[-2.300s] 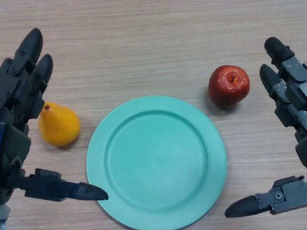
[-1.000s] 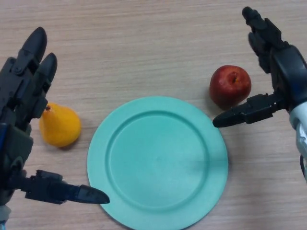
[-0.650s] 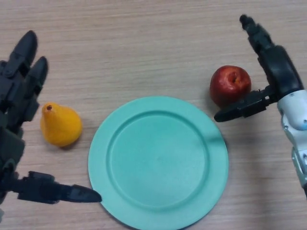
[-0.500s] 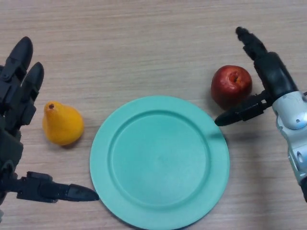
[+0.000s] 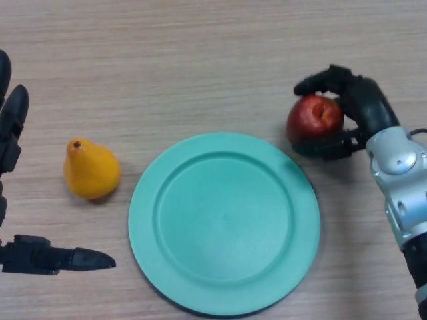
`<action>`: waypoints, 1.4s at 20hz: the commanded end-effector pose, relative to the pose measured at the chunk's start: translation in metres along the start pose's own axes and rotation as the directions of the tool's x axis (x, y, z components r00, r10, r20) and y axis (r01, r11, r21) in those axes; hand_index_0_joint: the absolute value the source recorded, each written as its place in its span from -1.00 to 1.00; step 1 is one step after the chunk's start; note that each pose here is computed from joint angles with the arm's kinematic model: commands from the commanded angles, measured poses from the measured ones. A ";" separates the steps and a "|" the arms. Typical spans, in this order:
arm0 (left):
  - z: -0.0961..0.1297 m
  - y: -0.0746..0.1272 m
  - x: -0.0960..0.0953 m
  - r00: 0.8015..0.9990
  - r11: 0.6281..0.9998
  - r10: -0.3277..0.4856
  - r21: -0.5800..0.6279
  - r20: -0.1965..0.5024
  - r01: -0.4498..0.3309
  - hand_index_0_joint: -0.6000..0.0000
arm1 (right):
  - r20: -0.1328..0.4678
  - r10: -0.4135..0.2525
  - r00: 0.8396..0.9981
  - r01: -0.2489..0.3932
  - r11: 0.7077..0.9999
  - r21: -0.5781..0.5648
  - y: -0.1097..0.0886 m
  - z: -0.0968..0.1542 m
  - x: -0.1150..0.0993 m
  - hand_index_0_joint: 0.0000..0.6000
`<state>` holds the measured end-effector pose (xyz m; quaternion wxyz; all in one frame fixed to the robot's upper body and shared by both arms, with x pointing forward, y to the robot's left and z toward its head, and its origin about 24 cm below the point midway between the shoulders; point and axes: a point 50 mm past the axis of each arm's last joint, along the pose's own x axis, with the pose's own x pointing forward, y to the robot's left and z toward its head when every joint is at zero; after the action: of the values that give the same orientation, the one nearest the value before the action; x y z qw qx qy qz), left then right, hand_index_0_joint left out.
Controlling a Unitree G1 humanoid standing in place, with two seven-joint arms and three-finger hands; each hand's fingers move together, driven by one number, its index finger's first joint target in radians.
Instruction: Pick up the red apple and place it on the plate
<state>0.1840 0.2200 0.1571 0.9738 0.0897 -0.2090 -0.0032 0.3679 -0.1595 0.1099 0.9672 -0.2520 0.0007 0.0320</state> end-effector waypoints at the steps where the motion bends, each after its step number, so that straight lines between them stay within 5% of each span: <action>1: 0.027 0.005 -0.002 0.978 0.997 0.037 0.057 0.203 -0.050 1.00 | 0.247 -0.131 0.960 0.125 0.991 0.041 -0.028 0.054 -0.005 1.00; 5: 0.033 0.002 -0.002 0.980 0.998 0.021 0.047 0.199 -0.031 1.00 | 0.293 -0.036 0.956 0.025 0.999 0.043 -0.004 0.071 -0.036 1.00; 12: 0.041 -0.003 0.002 0.978 1.000 -0.014 0.008 0.209 0.013 1.00 | 0.353 0.164 0.921 -0.116 0.981 -0.154 0.076 0.060 -0.086 1.00; 14: 0.041 -0.003 0.003 0.978 1.000 -0.018 0.003 0.207 0.018 1.00 | 0.341 0.190 0.921 -0.137 0.975 -0.173 0.088 0.054 -0.087 1.00; 16: 0.040 -0.005 0.002 0.978 1.000 -0.025 0.003 0.206 0.025 1.00 | 0.293 0.187 0.938 -0.124 0.968 -0.219 0.092 0.048 -0.087 1.00; 18: 0.040 -0.005 0.002 0.978 1.000 -0.025 0.002 0.207 0.025 1.00 | 0.295 0.185 0.937 -0.116 0.964 -0.237 0.092 0.048 -0.086 0.33; 21: 0.040 -0.004 0.002 0.977 1.000 -0.024 0.012 0.214 0.022 1.00 | 0.328 0.183 0.927 -0.107 0.966 -0.237 0.086 0.064 -0.088 -1.00; 25: 0.037 -0.003 -0.001 0.979 0.999 -0.041 0.033 0.198 0.035 1.00 | 0.397 0.058 0.916 -0.044 0.998 -0.042 0.040 0.102 -0.097 -1.00; 28: 0.038 0.000 0.001 0.979 0.999 -0.035 0.033 0.200 0.029 1.00 | 0.485 -0.043 0.873 0.008 0.997 0.074 -0.007 0.123 -0.116 -1.00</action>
<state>0.1806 0.2087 0.1673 0.9713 0.0733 -0.2237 -0.0327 0.2559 -0.1117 0.1999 0.9596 -0.2016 -0.1711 0.0964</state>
